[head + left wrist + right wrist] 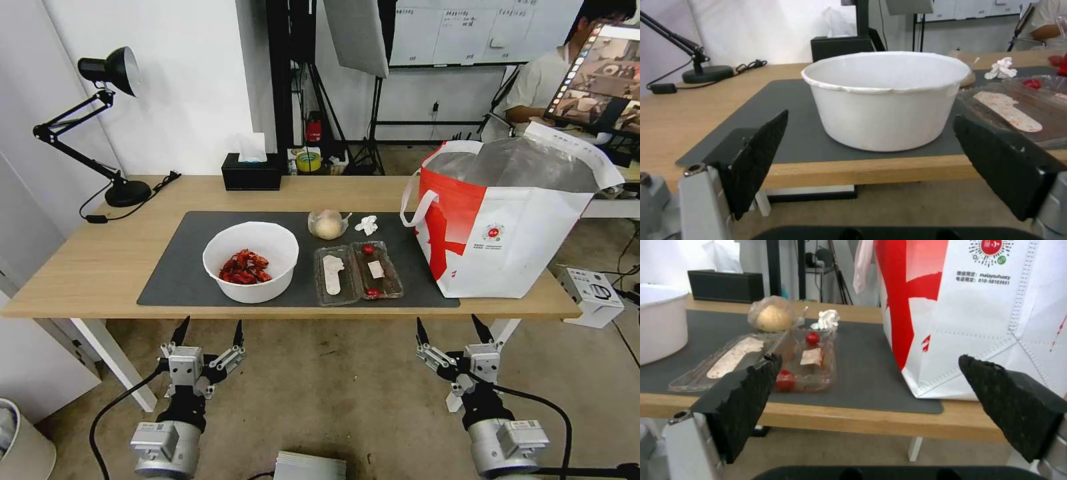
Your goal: Pick up the trash from the table and place it into the takeout bag.
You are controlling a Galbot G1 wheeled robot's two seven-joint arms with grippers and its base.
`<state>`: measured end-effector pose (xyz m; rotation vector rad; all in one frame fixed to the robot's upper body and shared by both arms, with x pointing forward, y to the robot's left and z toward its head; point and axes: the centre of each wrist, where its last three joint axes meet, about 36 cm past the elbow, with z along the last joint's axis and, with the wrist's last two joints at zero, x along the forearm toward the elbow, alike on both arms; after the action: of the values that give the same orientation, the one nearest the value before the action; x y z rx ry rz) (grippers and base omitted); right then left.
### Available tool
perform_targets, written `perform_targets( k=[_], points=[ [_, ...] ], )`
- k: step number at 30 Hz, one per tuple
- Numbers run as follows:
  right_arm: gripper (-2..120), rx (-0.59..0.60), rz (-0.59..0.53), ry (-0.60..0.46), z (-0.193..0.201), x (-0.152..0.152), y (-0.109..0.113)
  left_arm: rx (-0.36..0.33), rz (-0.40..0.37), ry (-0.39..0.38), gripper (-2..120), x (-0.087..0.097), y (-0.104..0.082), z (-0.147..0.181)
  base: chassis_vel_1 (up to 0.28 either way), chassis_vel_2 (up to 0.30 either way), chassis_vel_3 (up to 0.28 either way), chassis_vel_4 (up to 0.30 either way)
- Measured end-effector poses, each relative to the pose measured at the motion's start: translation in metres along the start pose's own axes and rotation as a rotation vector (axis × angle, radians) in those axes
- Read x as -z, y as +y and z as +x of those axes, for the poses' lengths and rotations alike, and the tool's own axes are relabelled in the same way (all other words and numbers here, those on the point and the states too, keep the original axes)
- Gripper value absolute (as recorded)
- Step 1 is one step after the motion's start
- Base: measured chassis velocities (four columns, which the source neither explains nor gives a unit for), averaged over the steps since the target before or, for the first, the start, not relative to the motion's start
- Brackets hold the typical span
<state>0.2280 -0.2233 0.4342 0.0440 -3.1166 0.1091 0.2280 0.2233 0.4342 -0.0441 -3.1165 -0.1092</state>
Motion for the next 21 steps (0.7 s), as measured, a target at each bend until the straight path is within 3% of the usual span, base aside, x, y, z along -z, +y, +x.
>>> perform_targets(
  k=[21],
  points=[
    [100, 0.001, 0.000, 0.000, -0.0001, 0.0000, -0.0002, 0.001, 0.003, -0.002, 100, 0.0000, 0.0002, -0.0007, 0.000, 0.000, 0.000, 0.000]
  ],
)
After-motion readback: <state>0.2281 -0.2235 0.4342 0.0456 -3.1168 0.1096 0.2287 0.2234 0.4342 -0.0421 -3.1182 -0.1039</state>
